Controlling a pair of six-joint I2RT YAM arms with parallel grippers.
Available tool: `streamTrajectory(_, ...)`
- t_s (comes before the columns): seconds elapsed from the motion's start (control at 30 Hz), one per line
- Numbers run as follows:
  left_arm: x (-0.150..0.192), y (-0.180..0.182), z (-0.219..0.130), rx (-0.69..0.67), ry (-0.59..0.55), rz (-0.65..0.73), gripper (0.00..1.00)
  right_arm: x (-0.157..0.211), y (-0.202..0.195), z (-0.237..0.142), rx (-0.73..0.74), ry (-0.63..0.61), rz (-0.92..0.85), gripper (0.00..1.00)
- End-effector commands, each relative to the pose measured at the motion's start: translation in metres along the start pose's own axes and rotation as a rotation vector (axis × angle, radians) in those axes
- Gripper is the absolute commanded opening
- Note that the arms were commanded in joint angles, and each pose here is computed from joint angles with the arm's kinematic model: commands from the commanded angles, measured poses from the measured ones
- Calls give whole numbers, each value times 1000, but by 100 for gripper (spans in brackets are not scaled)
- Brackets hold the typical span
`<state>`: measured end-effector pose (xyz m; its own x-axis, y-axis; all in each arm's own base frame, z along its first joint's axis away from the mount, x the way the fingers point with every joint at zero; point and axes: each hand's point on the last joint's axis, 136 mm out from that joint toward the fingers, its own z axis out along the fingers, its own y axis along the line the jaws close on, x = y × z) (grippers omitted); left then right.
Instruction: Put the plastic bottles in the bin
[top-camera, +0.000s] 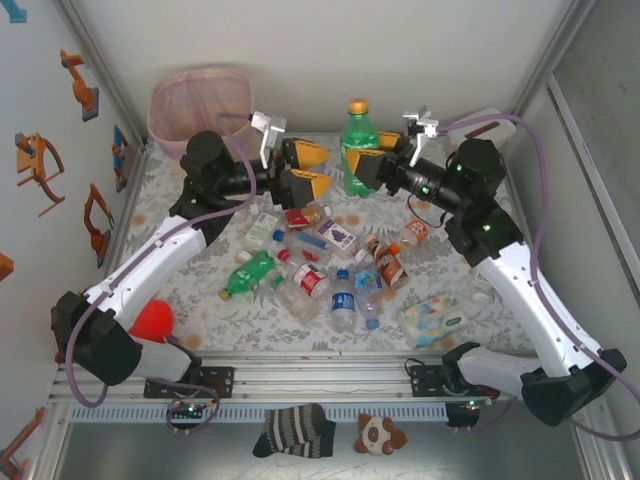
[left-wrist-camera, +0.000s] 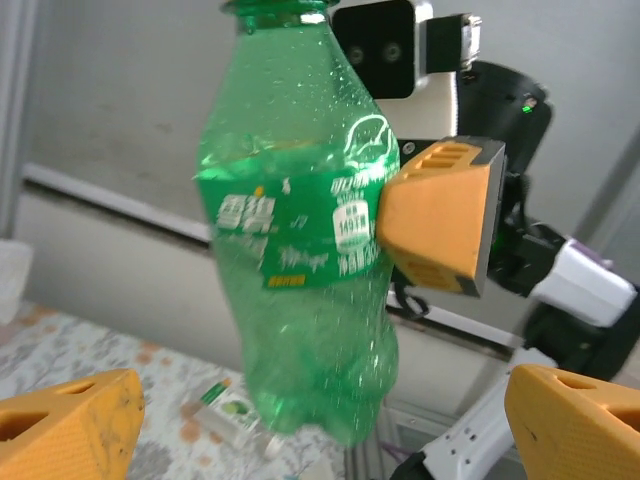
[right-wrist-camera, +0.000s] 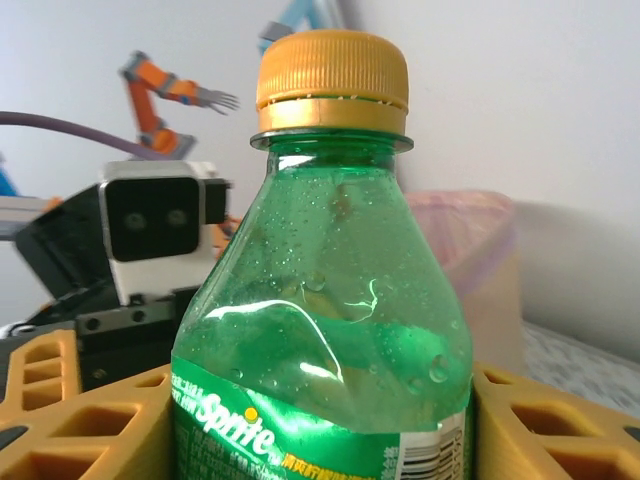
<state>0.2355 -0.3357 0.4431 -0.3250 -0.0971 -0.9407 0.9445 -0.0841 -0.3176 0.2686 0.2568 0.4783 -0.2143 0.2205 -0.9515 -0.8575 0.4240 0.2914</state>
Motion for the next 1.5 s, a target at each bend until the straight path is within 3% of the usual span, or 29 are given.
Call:
streamTrajectory(0.0, -21, -29, 7, 111, -25, 85, 93, -32, 41, 1, -139, -92, -54, 58)
streamTrajectory(0.2, -23, -44, 17, 198, -18, 80, 91, -37, 64, 12, -216, -107, -53, 58)
streamTrajectory(0.57, -26, -52, 16, 225, -23, 106, 66, -31, 67, 20, -222, -103, -37, 58)
streamTrajectory(0.8, -26, -51, 13, 213, -25, 115, 55, -30, 64, 19, -199, -105, -41, 58)
streamTrajectory(1.0, -30, -43, 6, 171, -37, 114, 55, -31, 57, 9, -116, -94, -86, 74)
streamTrajectory(1.2, -37, -10, -15, -35, -59, 114, 54, -32, 41, -8, 31, -90, -141, 76)
streamTrajectory(1.47, -48, 74, -71, -547, -5, 64, 53, -25, 31, -18, 113, -53, -151, 77)
